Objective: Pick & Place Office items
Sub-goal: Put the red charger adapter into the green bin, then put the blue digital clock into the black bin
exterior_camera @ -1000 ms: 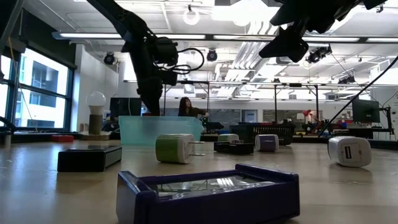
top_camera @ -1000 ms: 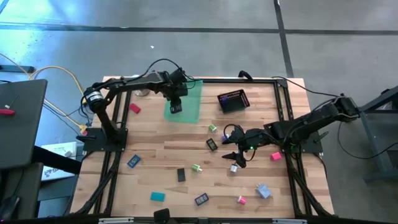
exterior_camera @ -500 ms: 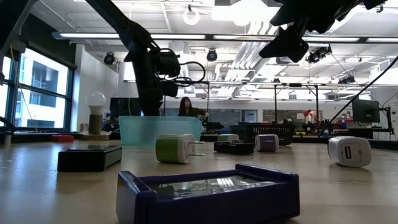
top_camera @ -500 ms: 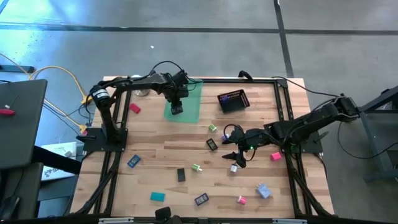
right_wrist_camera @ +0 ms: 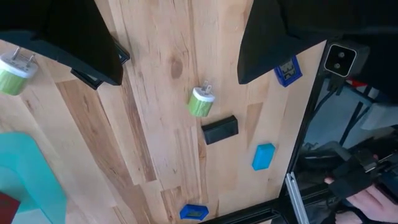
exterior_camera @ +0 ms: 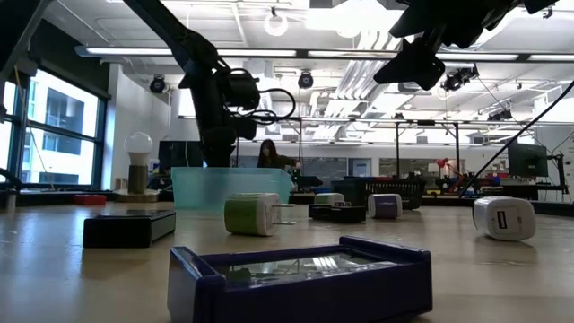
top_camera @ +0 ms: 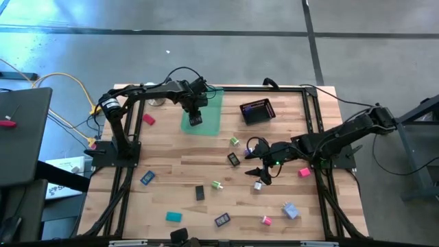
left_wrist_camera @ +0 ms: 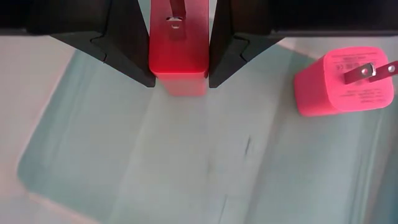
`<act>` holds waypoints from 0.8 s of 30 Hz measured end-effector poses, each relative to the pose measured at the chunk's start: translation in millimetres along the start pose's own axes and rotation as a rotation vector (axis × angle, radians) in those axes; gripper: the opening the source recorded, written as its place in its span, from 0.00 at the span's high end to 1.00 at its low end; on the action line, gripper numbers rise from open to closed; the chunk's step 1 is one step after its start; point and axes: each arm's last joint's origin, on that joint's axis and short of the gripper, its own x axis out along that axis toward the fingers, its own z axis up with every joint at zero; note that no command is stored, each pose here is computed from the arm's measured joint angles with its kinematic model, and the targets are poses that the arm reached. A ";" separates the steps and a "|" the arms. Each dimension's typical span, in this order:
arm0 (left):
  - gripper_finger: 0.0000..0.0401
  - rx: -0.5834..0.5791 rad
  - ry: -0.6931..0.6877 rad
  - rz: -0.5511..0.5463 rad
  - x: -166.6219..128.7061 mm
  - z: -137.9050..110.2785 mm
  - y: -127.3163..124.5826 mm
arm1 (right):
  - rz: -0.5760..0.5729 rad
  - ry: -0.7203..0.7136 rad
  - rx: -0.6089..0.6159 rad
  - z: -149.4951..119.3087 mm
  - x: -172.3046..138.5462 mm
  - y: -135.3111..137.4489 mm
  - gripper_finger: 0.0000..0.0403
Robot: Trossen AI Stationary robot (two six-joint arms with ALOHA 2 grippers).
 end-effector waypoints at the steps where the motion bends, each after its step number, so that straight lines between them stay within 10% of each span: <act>1: 0.65 -0.003 -0.001 0.000 0.0 0.1 -0.1 | 0.000 0.000 0.000 0.0 0.0 0.0 0.24; 24: 0.65 0.023 -0.121 -0.037 -0.7 10.6 -0.1 | 0.000 0.000 0.000 -0.1 0.1 0.0 0.24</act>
